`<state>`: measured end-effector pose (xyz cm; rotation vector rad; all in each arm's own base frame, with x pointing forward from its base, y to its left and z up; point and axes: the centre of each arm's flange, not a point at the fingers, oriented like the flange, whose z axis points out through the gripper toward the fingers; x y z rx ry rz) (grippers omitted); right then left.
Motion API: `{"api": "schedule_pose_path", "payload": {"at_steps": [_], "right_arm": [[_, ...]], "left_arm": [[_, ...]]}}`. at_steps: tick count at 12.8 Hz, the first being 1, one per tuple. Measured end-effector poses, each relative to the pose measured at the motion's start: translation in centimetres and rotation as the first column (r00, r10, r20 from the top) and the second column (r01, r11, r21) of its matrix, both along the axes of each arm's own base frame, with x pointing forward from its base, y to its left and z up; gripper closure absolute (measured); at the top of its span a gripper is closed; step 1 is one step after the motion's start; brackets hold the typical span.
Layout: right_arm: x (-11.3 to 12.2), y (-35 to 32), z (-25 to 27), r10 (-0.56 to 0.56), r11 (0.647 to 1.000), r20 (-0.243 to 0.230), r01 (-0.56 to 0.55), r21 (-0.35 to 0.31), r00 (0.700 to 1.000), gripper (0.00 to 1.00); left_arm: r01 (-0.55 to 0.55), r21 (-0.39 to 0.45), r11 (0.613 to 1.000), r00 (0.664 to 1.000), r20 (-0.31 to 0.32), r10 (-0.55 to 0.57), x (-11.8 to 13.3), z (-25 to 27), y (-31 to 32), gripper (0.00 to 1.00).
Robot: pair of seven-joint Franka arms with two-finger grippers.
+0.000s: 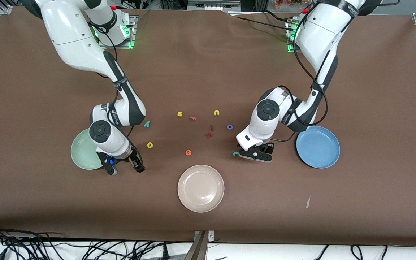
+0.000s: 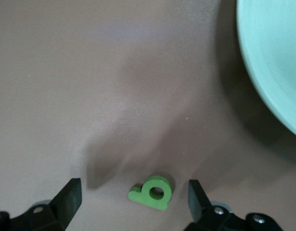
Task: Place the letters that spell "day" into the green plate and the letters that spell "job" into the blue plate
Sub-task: 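Grasp the green b with the right gripper while the left gripper grasps pink p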
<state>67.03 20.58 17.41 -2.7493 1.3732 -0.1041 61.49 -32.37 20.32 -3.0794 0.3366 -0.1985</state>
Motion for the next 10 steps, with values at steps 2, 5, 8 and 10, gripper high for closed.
{"api": "schedule_pose_path", "payload": {"at_steps": [2,5,8,10], "right_arm": [[-0.1,-0.1,-0.6,-0.007,1.000,-0.008,0.007,-0.002,1.000,0.07],[-0.1,0.0,-0.4,-0.040,0.999,-0.008,0.040,0.001,0.999,0.26],[0.1,0.2,0.1,-0.048,0.999,0.000,0.048,0.004,0.999,0.58],[0.1,0.2,0.2,-0.050,0.999,-0.003,0.050,0.003,0.999,0.59]], "left_arm": [[0.006,0.008,1.000,1.000,-0.017,-0.006,-0.5,-0.4,-0.3,0.16],[0.035,0.007,0.999,0.997,-0.067,-0.035,-2.6,-2.1,-1.9,0.20],[0.048,-0.004,0.999,0.994,-0.100,-0.048,-4.4,-2.9,-3.2,0.23],[0.046,0.007,0.999,0.992,-0.114,-0.044,-4.4,-3.0,-3.0,0.27]]}}
